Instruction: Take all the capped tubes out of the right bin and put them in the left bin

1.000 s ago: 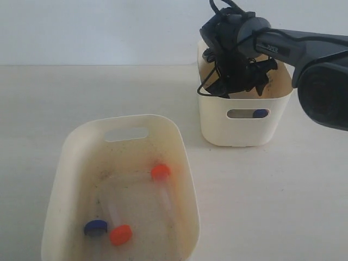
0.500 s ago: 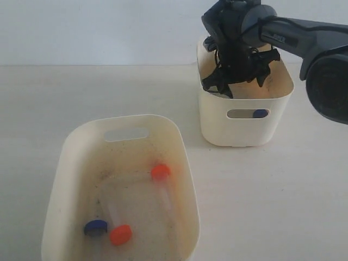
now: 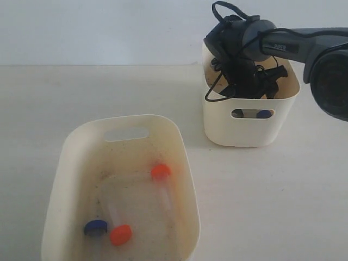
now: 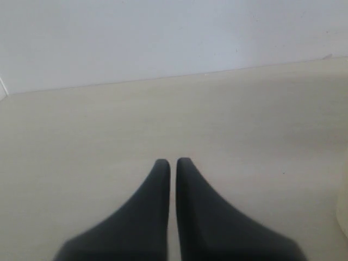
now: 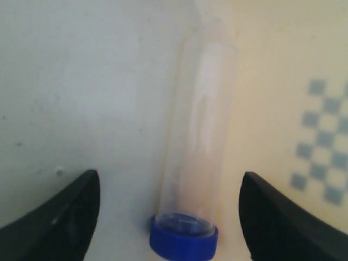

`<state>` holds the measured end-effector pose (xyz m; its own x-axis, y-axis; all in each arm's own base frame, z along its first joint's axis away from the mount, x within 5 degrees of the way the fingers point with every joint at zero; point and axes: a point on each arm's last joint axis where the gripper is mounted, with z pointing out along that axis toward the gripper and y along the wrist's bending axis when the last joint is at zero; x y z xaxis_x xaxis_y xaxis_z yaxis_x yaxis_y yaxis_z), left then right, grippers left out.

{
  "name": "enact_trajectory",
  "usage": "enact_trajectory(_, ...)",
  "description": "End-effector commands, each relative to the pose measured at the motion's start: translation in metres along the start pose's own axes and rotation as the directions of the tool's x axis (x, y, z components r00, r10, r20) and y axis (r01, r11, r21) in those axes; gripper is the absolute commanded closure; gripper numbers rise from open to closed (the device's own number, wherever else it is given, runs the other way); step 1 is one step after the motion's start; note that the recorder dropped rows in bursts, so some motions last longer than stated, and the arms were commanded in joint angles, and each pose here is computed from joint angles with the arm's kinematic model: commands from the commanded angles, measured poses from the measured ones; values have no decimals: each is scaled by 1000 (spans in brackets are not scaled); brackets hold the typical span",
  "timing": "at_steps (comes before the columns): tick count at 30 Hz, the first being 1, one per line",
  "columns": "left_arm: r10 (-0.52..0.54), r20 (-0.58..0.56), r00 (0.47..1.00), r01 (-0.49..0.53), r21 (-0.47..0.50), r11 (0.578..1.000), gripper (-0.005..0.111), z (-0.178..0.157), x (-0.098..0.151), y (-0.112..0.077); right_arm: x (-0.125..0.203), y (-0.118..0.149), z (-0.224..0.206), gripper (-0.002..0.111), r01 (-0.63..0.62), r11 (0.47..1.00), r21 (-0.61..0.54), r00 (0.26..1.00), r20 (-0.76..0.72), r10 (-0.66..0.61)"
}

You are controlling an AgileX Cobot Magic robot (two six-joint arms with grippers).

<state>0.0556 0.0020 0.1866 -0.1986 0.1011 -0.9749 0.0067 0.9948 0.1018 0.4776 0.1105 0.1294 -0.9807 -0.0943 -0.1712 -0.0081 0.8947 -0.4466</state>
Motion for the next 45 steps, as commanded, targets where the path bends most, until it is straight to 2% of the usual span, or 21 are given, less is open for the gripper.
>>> enact_trajectory(1, -23, 18, 1000, 23, 2, 1000, 102, 0, -3, 0, 5, 0, 10, 40, -24, 1000, -13, 999, -47, 23)
enact_trajectory(7, -23, 18, 1000, 23, 2, 1000, 102, 0, -3, 0, 7, -2, 32, 40, -26, 1000, -4, 995, -93, 26)
enact_trajectory(9, -23, 18, 1000, 23, 2, 1000, 102, 0, -3, 0, 8, -2, 34, 43, -27, 1000, 0, 995, -96, 27)
enact_trajectory(14, -23, 18, 1000, 23, 2, 1000, 102, 0, -3, 0, 9, 1, 39, 64, -23, 1000, -6, 994, -109, 22)
enact_trajectory(19, -23, 18, 1000, 23, 2, 1000, 102, 0, -3, 0, 13, 7, 49, 76, 3, 1000, -14, 991, -136, -5)
enact_trajectory(26, -23, 18, 1000, 23, 2, 1000, 102, 0, -3, 0, 16, 13, 53, 109, 5, 998, -56, 986, -165, -14)
enact_trajectory(35, -23, 18, 1000, 23, 2, 1000, 102, 0, -3, 0, 15, 12, 50, 108, 18, 998, -58, 987, -158, -27)
enact_trajectory(45, -23, 18, 1000, 23, 2, 1000, 102, 0, -3, 0, 5, -7, 10, 108, -29, 996, -90, 997, -80, 22)
